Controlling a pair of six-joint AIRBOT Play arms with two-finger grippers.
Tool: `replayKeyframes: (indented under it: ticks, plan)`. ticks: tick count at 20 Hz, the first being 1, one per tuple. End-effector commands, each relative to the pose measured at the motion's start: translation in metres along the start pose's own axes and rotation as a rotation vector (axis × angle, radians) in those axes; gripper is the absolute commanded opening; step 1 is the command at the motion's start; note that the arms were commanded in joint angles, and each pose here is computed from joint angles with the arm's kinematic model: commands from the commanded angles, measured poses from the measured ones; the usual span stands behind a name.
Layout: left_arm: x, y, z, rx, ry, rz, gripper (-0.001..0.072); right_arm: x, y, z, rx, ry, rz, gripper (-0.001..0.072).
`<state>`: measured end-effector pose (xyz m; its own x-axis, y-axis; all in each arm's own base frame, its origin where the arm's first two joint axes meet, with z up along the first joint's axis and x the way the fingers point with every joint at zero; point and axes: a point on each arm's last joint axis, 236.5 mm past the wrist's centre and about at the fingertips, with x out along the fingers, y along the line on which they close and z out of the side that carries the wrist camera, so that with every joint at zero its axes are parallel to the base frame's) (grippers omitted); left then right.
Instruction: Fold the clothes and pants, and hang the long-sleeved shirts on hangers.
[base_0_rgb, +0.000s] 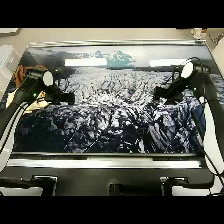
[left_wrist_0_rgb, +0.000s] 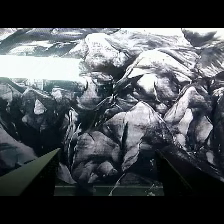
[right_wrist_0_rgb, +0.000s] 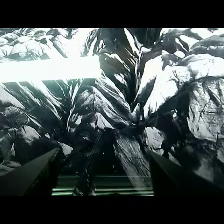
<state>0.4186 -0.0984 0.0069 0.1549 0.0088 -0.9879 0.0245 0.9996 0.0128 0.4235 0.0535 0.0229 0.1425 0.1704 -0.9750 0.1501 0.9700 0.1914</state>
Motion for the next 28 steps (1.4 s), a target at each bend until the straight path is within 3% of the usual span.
replayKeyframes:
  ticks: [1, 14, 18, 21, 22, 24, 26, 28]
  plan:
    - [0.0, 0.0, 0.0, 0.0, 0.001, 0.0, 0.0663, 0.0, 0.0, 0.0, -0.001, 0.002, 0.0, 0.0623]
    - [0.0, 0.0, 0.0, 0.0, 0.001, 0.0, 0.0663, 0.0, 0.004, -0.001, 0.002, 0.005, 0.015, 0.0623]
    - [-0.001, -0.01, 0.024, -0.023, -0.101, -0.043, 0.0663, 0.0, -0.005, 0.002, -0.029, -0.006, -0.02, 0.0626]
    - [-0.006, -0.019, 0.05, -0.021, -0.21, -0.085, 0.0668, 0.0, -0.018, 0.003, -0.09, -0.01, -0.076, 0.0695]
    - [-0.012, -0.009, 0.067, 0.016, -0.28, -0.051, 0.0668, 0.0, -0.021, 0.004, -0.092, -0.012, -0.089, 0.0696]
    - [-0.036, 0.051, 0.098, 0.103, -0.385, 0.15, 0.0668, -0.001, -0.025, 0.005, -0.093, -0.015, -0.108, 0.0696]
    - [-0.066, 0.148, 0.105, -0.07, -0.408, 0.323, 0.0668, -0.001, -0.025, 0.005, -0.083, -0.015, -0.107, 0.0696]
    - [-0.063, 0.231, 0.077, -0.397, -0.354, 0.259, 0.0668, -0.001, -0.024, 0.005, -0.075, -0.016, -0.105, 0.0693]
